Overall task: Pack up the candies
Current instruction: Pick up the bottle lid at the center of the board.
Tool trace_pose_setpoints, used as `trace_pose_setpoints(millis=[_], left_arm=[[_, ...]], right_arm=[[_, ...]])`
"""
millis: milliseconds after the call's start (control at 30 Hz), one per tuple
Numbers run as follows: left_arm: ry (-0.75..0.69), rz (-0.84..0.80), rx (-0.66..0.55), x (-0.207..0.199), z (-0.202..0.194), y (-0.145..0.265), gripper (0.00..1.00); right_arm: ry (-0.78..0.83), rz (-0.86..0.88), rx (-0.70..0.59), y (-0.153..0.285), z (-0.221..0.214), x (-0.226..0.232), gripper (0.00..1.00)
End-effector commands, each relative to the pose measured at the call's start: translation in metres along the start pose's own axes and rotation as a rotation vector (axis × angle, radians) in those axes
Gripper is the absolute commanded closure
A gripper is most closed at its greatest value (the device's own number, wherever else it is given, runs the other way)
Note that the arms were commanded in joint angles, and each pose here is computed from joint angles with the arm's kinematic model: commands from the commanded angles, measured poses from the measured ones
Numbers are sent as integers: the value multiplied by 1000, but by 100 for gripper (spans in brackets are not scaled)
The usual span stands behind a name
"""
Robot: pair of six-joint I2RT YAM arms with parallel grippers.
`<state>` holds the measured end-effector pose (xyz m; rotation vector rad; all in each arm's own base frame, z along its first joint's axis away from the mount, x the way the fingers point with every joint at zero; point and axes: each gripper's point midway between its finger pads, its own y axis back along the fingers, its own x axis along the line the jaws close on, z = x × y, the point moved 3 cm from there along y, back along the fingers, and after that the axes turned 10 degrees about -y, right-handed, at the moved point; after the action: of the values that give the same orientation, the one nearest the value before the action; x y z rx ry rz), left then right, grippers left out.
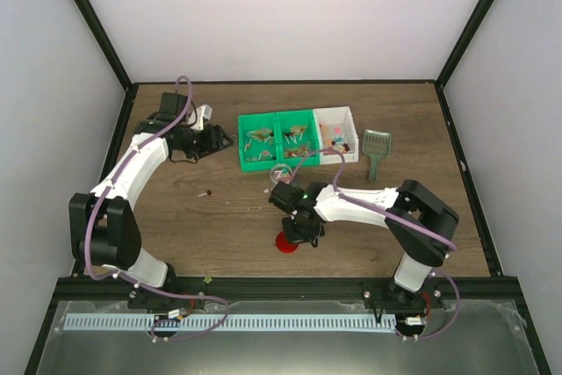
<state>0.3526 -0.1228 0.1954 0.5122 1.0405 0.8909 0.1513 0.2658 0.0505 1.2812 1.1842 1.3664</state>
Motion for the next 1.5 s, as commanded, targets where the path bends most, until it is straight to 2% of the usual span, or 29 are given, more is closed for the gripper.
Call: trace_pose_setpoints(millis=[0, 267, 367, 500, 567, 667, 867, 1167, 1333, 1467], left_arm=[[-16, -2, -5, -2, 0, 2, 34], [30, 61, -21, 9, 0, 3, 1], [60, 118, -51, 16, 3, 6, 0], [59, 85, -64, 11, 6, 6, 0], [65, 56, -61, 7, 6, 5, 5], [73, 13, -68, -1, 5, 5, 21], [-14, 32, 10, -26, -24, -14, 47], [-34, -29, 91, -57, -55, -47, 50], [-30, -31, 115, -57, -57, -54, 50], [-19, -38, 189, -53, -70, -70, 50]], right_arm=[[-7, -2, -26, 7, 1, -1, 99], [-23, 46, -113, 51, 3, -4, 99], [-23, 75, -166, 75, 5, -4, 99], [-31, 138, -257, 117, 19, 3, 99], [-41, 212, -305, 140, 34, 10, 99], [-76, 342, -344, 163, 63, 12, 99], [-95, 464, -364, 164, 110, 8, 99], [-64, 531, -330, 149, 134, 35, 99], [-53, 529, -320, 143, 136, 37, 99], [-53, 523, -311, 139, 137, 37, 99]])
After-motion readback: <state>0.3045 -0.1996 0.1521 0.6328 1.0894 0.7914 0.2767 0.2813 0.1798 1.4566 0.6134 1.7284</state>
